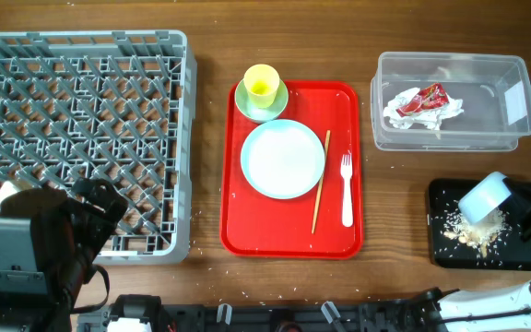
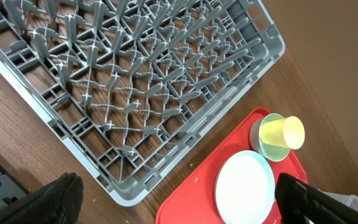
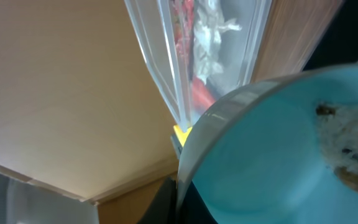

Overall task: Sort waste into correct bins and load items into the dishwasher rack
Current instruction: 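Tip the rice bowl with the right gripper over the black tray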

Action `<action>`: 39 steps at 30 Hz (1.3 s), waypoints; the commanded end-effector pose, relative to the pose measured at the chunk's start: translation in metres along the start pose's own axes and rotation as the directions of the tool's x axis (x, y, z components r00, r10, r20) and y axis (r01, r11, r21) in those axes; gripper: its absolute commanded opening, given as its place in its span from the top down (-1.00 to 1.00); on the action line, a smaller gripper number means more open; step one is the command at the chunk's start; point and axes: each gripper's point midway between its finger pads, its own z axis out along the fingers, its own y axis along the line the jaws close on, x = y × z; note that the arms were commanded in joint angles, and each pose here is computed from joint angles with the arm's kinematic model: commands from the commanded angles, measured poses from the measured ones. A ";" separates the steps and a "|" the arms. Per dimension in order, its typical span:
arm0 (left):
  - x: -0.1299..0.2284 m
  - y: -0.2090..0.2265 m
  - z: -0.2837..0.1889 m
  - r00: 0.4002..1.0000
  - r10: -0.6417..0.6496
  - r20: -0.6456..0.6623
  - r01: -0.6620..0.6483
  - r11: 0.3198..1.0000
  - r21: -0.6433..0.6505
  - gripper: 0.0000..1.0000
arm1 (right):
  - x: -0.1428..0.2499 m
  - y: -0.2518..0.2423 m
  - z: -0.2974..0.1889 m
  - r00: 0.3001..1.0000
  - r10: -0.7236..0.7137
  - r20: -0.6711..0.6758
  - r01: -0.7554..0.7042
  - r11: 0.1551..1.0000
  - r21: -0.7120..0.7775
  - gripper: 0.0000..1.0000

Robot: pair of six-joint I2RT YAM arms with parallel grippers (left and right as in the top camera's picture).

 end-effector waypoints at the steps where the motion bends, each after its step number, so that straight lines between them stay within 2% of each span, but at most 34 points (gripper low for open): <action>1: -0.005 0.001 -0.002 1.000 -0.004 0.025 0.005 1.000 -0.005 -1.00 | -0.004 0.001 0.000 0.999 -0.041 0.009 0.041 0.999 -0.021 0.92; 2: -0.005 0.001 -0.002 1.000 -0.004 0.025 0.005 1.000 -0.005 -1.00 | 0.005 0.002 0.000 1.000 0.005 -0.018 -0.005 1.000 -0.020 0.91; 4: -0.005 0.001 -0.002 1.000 -0.004 0.025 0.005 1.000 -0.005 -1.00 | 0.007 0.021 -0.001 0.995 -0.094 0.012 0.095 0.989 -0.117 0.92; 6: -0.005 0.001 -0.002 1.000 -0.004 0.025 0.005 1.000 -0.005 -1.00 | 0.004 0.011 -0.001 1.000 0.024 -0.004 -0.024 0.997 -0.070 0.92; 8: -0.005 0.001 -0.002 1.000 -0.004 0.025 0.005 1.000 -0.005 -1.00 | 0.002 0.019 -0.001 0.996 -0.083 0.022 0.085 0.990 -0.111 0.92; 11: -0.005 0.001 -0.002 1.000 -0.004 0.025 0.005 1.000 -0.005 -1.00 | -0.005 0.003 0.000 1.000 -0.024 0.015 0.024 0.999 -0.033 0.92; 13: -0.005 0.001 -0.002 1.000 -0.004 0.025 0.005 1.000 -0.005 -1.00 | -0.006 0.006 -0.001 0.998 -0.063 0.022 0.064 0.997 -0.050 0.92; 14: -0.005 0.001 -0.002 1.000 -0.004 0.025 0.005 1.000 -0.005 -1.00 | 0.000 0.006 -0.001 1.000 -0.007 0.002 0.007 0.999 -0.044 0.92; 15: -0.005 0.001 -0.002 1.000 -0.004 0.025 0.005 1.000 -0.005 -1.00 | 0.008 0.013 -0.001 1.000 0.004 -0.012 -0.005 0.997 -0.074 0.92; 16: -0.005 0.001 -0.002 1.000 -0.004 0.025 0.005 1.000 -0.005 -1.00 | 0.008 0.030 -0.003 0.996 -0.088 0.026 0.092 0.983 -0.157 0.92; 17: -0.005 0.001 -0.002 1.000 -0.004 0.025 0.005 1.000 -0.005 -1.00 | 0.004 0.031 -0.004 0.995 -0.086 0.040 0.092 0.981 -0.169 0.92; 18: -0.005 0.001 -0.002 1.000 -0.004 0.025 0.005 1.000 -0.005 -1.00 | 0.003 0.023 -0.002 1.000 0.000 0.016 0.002 0.991 -0.133 0.92; 19: -0.005 0.001 -0.002 1.000 -0.004 0.025 0.005 1.000 -0.005 -1.00 | 0.006 0.022 -0.002 1.000 0.011 0.005 -0.010 0.992 -0.124 0.92; 20: -0.005 0.001 -0.002 1.000 -0.004 0.025 0.005 1.000 -0.005 -1.00 | 0.004 0.026 -0.003 0.996 -0.082 0.028 0.085 0.986 -0.144 0.91; 21: -0.005 0.001 -0.002 1.000 -0.004 0.025 0.005 1.000 -0.005 -1.00 | 0.002 0.020 -0.002 0.994 -0.102 0.027 0.105 0.988 -0.116 0.91; 22: -0.005 0.001 -0.002 1.000 -0.004 0.025 0.005 1.000 -0.005 -1.00 | 0.002 0.005 -0.001 1.000 -0.027 -0.004 0.026 0.999 -0.040 0.92; 24: -0.005 0.001 -0.002 1.000 -0.004 0.025 0.005 1.000 -0.005 -1.00 | 0.006 0.009 -0.001 0.995 -0.100 -0.004 0.100 0.993 -0.059 0.91; 25: -0.005 0.001 -0.002 1.000 -0.004 0.025 0.005 1.000 -0.005 -1.00 | 0.015 0.006 -0.001 0.999 -0.020 -0.043 0.019 0.999 -0.030 0.91; 26: -0.005 0.001 -0.002 1.000 -0.004 0.025 0.005 1.000 -0.005 -1.00 | 0.020 0.010 -0.001 0.999 -0.008 -0.053 0.006 0.999 -0.040 0.91; 28: -0.005 0.001 -0.002 1.000 -0.004 0.025 0.005 1.000 -0.005 -1.00 | 0.017 0.016 -0.002 0.992 -0.125 -0.027 0.123 0.991 -0.048 0.91; 30: -0.005 0.001 -0.002 1.000 -0.004 0.025 0.005 1.000 -0.005 -1.00 | 0.017 0.014 -0.004 0.996 -0.084 -0.042 0.084 0.996 -0.006 0.91; 32: -0.005 0.001 -0.002 1.000 -0.004 0.025 0.005 1.000 -0.005 -1.00 | 0.015 0.023 -0.005 0.987 -0.161 -0.023 0.160 0.986 -0.041 0.91; 33: -0.005 0.001 -0.002 1.000 -0.004 0.025 0.005 1.000 -0.005 -1.00 | 0.015 0.020 -0.005 0.993 -0.118 -0.029 0.117 0.993 -0.029 0.91; 35: -0.005 0.001 -0.002 1.000 -0.004 0.025 0.005 1.000 -0.005 -1.00 | 0.016 0.024 -0.005 0.979 -0.201 -0.024 0.200 0.979 -0.043 0.91; 37: -0.005 0.001 -0.002 1.000 -0.004 0.025 0.005 1.000 -0.005 -0.99 | 0.021 0.020 -0.002 0.992 -0.117 -0.056 0.116 0.993 -0.008 0.91; 39: -0.005 0.001 -0.002 1.000 -0.004 0.025 0.005 1.000 -0.005 -1.00 | 0.028 0.021 -0.001 0.989 -0.132 -0.070 0.134 0.991 0.025 0.91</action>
